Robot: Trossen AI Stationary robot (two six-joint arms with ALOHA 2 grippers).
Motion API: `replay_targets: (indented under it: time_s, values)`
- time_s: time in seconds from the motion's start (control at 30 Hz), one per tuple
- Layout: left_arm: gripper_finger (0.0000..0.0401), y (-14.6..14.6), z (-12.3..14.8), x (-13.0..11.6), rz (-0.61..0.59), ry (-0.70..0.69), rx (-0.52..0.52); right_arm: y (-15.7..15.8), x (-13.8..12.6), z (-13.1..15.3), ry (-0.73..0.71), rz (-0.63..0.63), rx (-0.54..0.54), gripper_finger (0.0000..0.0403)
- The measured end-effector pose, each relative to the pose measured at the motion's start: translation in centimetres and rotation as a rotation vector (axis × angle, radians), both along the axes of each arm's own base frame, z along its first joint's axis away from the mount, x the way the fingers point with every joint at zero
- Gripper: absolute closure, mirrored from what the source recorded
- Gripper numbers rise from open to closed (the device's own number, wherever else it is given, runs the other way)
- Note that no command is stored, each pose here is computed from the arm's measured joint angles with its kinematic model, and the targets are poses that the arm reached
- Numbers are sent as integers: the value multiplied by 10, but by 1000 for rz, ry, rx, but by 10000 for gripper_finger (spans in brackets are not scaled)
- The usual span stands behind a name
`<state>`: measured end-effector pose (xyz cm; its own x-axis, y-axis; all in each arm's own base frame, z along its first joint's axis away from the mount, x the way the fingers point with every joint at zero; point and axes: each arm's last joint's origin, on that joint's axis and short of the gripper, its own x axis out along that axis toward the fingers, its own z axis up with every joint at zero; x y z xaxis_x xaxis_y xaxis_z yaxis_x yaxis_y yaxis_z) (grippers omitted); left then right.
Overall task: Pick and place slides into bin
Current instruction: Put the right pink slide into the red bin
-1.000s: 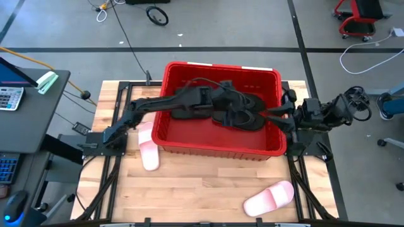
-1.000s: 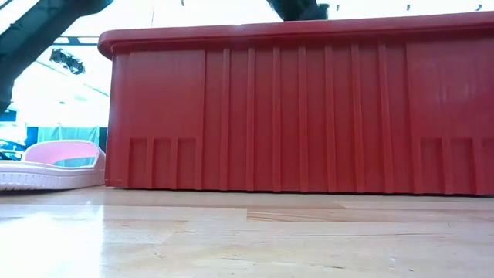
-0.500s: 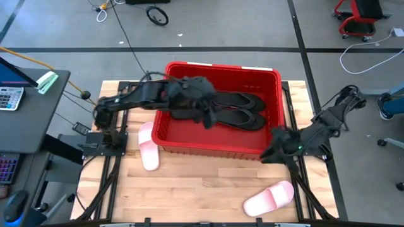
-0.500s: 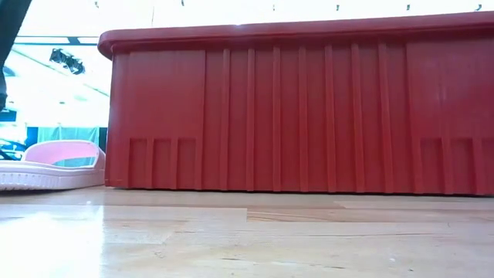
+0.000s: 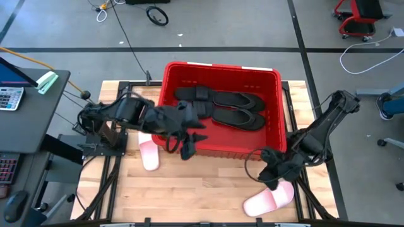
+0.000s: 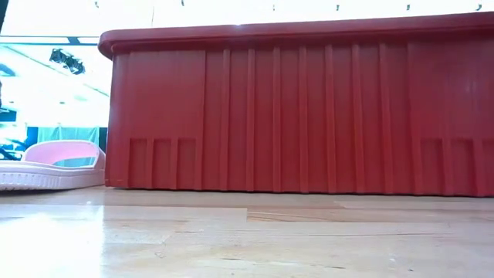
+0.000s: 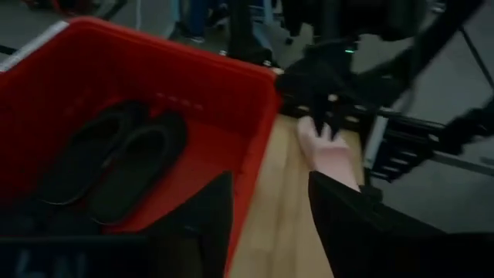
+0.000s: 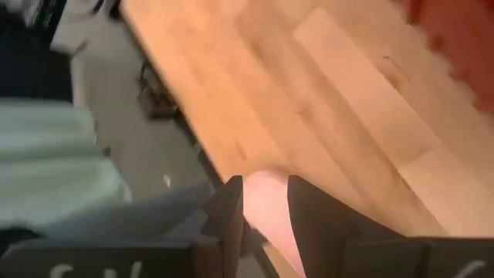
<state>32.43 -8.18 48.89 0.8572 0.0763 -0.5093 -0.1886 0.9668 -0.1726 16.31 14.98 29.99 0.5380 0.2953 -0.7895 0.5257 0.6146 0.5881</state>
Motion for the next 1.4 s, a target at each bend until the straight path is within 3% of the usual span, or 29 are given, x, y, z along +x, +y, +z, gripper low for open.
replay_targets:
  time_s: [0.13,0.33,0.5,0.67,0.9,1.0,1.1,1.2,1.3,1.4]
  values:
    - [234,-19,-3,-7,-49,34,-9,8,7,-8,58,-138,43,293]
    - [239,-41,-9,-20,-126,105,19,13,10,-14,64,-196,36,293]
    - [240,-53,-10,-26,-165,126,28,21,6,-15,88,-232,106,300]
    - [241,-63,-11,-32,-201,129,32,30,-1,-22,252,-231,206,309]
    - [252,-71,-11,-36,-216,132,17,50,-14,-25,364,-84,264,316]
    - [256,-71,-11,-36,-192,132,-18,59,-24,-33,421,-81,247,316]
    - [261,-71,-11,-36,-172,131,-46,65,-32,-38,478,-163,262,311]
    - [266,-72,-11,-35,-171,131,-48,70,-36,-50,529,-238,210,306]
    - [268,-72,-12,-34,-169,133,-42,73,-36,-57,632,-207,187,303]
    - [266,-70,-12,-33,-160,131,-41,71,-41,-68,744,-189,89,302]
